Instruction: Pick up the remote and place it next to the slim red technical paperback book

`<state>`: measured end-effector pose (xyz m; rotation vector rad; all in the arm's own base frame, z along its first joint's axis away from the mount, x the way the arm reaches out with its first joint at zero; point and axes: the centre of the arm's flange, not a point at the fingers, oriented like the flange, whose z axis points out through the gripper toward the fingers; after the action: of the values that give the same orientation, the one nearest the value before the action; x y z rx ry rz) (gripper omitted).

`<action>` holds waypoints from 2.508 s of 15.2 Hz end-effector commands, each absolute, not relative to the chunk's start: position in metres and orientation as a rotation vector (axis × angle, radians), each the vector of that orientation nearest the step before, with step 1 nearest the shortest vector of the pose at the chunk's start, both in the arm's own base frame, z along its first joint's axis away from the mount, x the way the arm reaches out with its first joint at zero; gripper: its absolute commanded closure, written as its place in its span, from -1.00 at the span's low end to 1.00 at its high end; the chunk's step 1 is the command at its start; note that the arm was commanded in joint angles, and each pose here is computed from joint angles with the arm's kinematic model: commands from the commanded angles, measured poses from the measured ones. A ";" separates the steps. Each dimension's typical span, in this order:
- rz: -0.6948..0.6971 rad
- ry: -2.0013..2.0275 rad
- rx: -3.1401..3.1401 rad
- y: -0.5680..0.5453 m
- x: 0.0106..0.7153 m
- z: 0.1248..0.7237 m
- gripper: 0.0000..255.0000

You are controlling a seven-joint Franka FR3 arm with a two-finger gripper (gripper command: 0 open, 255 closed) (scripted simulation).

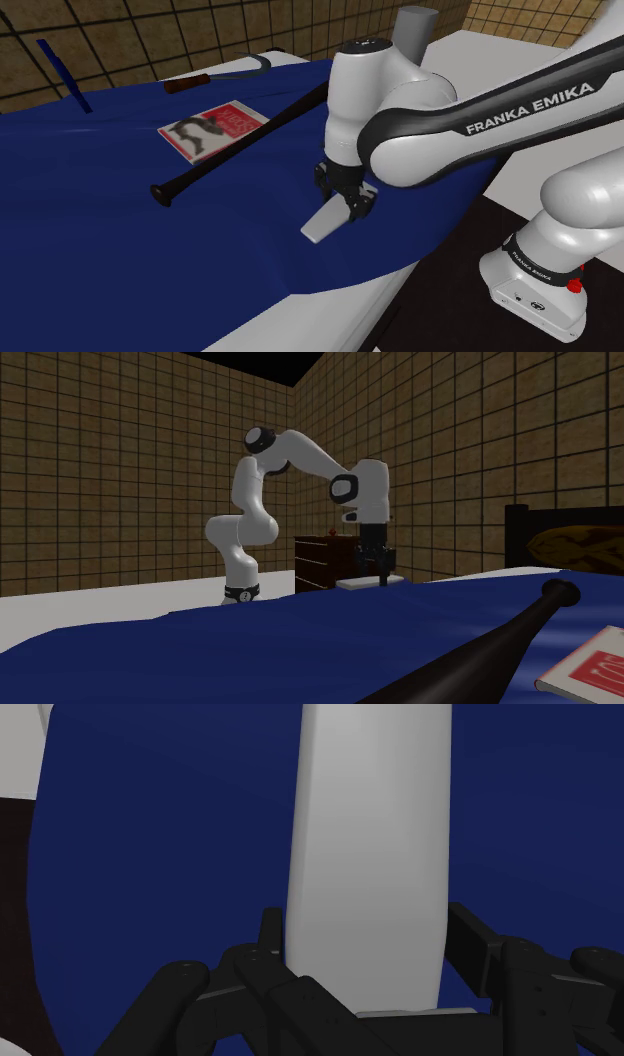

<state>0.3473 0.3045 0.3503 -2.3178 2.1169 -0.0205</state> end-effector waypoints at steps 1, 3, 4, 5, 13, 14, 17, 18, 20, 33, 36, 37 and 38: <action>-0.020 2.117 -2.318 0.304 0.347 0.361 1.00; -0.020 2.117 -2.318 0.304 0.347 0.371 1.00; -0.020 2.117 -2.318 0.304 0.347 0.376 1.00; -0.020 2.117 -2.318 0.304 0.347 0.382 1.00; -0.020 2.117 -2.318 0.306 0.360 0.414 1.00; -0.020 2.117 -2.318 0.307 0.373 0.414 1.00; -0.020 2.117 -2.318 0.310 0.412 0.415 1.00; -0.020 2.117 -2.318 0.311 0.426 0.415 1.00; -0.020 2.117 -2.318 0.313 0.452 0.415 1.00; -0.020 2.117 -2.318 0.321 0.553 0.385 1.00; -0.020 2.117 -2.318 0.321 0.553 0.369 1.00; -0.020 2.117 -2.318 0.321 0.553 0.364 1.00; -0.020 2.117 -2.318 0.321 0.553 0.359 1.00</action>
<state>0.5533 0.3220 0.3641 -2.3182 2.1173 -0.0199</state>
